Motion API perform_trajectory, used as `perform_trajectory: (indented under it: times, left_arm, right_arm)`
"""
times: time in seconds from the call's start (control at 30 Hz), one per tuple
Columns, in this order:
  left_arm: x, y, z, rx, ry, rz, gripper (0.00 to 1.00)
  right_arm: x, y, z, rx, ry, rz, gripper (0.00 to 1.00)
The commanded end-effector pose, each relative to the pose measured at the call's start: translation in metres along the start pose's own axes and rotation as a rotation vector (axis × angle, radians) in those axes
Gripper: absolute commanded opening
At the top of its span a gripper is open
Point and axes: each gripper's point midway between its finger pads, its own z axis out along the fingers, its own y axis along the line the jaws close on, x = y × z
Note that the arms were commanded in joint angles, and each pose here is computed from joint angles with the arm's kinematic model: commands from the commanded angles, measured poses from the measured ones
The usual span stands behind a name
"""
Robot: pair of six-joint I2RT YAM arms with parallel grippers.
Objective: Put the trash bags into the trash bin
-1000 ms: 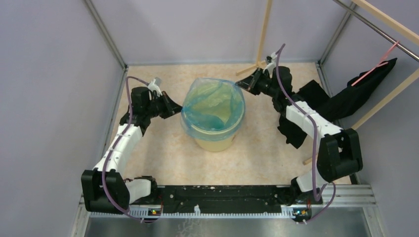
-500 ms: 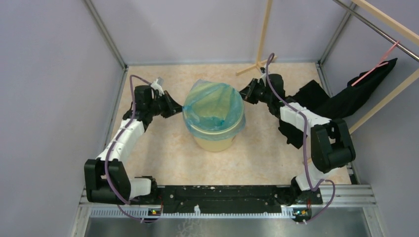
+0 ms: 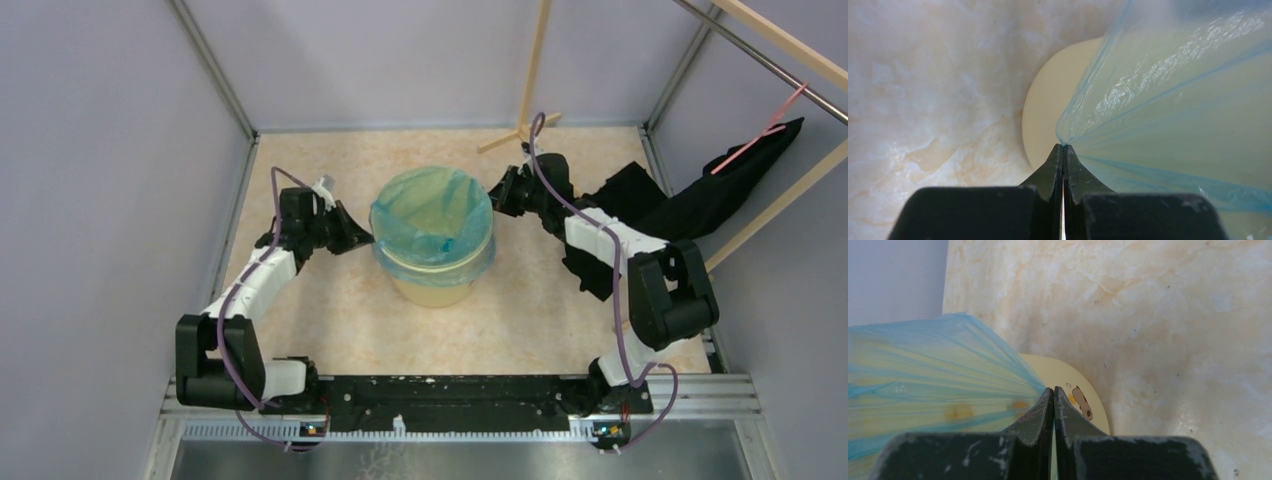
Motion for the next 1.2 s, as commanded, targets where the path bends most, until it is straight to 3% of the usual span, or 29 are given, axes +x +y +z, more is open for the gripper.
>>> perform_trajectory:
  times: [0.0,0.2,0.43,0.53,0.7,0.93,1.17]
  left_arm:
    - [0.010,0.003,-0.003,0.003,-0.004,0.007,0.00]
    - [0.027,0.009,0.000,-0.004,0.031,-0.013,0.00]
    - [0.024,0.005,-0.008,-0.011,0.018,0.011,0.00]
    - [0.017,0.002,-0.012,-0.027,0.006,0.034,0.00]
    - [0.010,-0.001,-0.017,-0.040,-0.019,0.065,0.00]
    - [0.008,-0.004,-0.019,-0.033,-0.025,0.067,0.06]
    - [0.009,-0.004,-0.015,-0.021,-0.011,0.067,0.00]
  right_arm:
    - [-0.023,0.024,-0.013,-0.030,-0.052,-0.075,0.00]
    - [-0.022,0.028,-0.005,-0.037,-0.033,-0.089,0.00]
    - [-0.006,0.007,-0.014,0.078,0.022,-0.152,0.00]
    - [-0.015,0.007,-0.039,0.157,0.037,-0.219,0.13]
    - [-0.034,0.014,-0.098,0.258,-0.030,-0.326,0.43]
    - [0.016,0.035,-0.138,0.128,0.061,-0.316,0.55]
    - [0.069,0.066,-0.158,-0.121,0.139,-0.281,0.67]
